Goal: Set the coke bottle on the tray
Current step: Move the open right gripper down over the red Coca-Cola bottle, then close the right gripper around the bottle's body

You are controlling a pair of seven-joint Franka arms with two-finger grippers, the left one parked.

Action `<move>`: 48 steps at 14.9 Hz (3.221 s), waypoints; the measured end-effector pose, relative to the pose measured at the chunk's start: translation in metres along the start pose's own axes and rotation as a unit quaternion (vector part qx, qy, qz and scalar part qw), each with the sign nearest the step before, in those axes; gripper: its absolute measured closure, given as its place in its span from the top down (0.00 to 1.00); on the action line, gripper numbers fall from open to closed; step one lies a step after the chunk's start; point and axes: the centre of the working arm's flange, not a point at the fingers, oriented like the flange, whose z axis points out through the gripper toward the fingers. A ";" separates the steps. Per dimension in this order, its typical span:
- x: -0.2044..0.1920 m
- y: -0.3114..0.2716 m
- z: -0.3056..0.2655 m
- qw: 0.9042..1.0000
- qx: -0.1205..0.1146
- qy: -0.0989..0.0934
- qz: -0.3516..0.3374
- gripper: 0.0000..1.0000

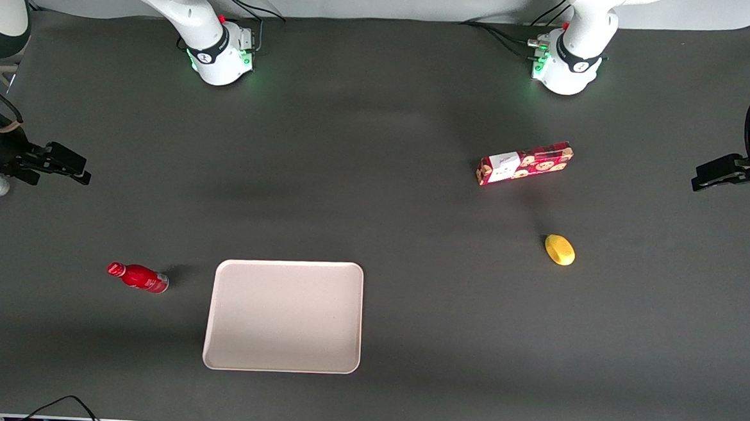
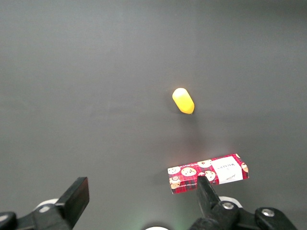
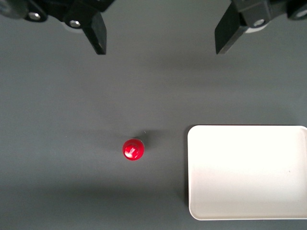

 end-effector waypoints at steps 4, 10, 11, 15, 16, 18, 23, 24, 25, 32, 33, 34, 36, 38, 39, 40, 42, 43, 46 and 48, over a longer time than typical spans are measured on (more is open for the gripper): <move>0.000 0.000 0.000 1.000 0.000 0.000 0.000 1.00; 0.012 0.000 0.000 1.000 -0.002 0.002 0.000 1.00; 0.017 0.000 -0.001 1.000 -0.002 0.004 0.000 1.00; 0.045 -0.001 0.006 1.000 -0.007 0.008 -0.001 1.00; 0.056 -0.001 0.014 1.000 -0.008 0.007 -0.001 1.00; 0.079 -0.002 0.033 1.000 -0.012 0.003 -0.001 1.00; 0.129 0.004 0.091 1.000 -0.021 -0.004 -0.002 1.00; 0.135 0.004 0.106 1.000 -0.022 -0.008 -0.004 1.00; 0.139 0.005 0.121 1.000 -0.023 -0.014 -0.007 1.00; 0.152 0.011 0.192 1.000 -0.027 0.000 -0.010 1.00; 0.150 0.013 0.202 1.000 -0.028 0.003 -0.009 1.00; 0.148 0.015 0.212 1.000 -0.028 0.004 -0.008 1.00; 0.141 0.020 0.232 1.000 -0.029 0.009 -0.005 1.00; 0.132 0.025 0.246 0.999 -0.029 0.011 -0.008 1.00; 0.127 0.027 0.251 0.999 -0.028 0.010 -0.013 1.00; 0.124 0.029 0.253 0.999 -0.028 0.009 -0.015 1.00; 0.118 0.032 0.255 0.999 -0.028 0.006 -0.017 1.00; 0.116 0.033 0.257 0.999 -0.027 0.005 -0.016 1.00; 0.112 0.035 0.265 1.000 -0.027 0.001 -0.016 1.00; 0.110 0.035 0.269 1.000 -0.027 0.001 -0.016 1.00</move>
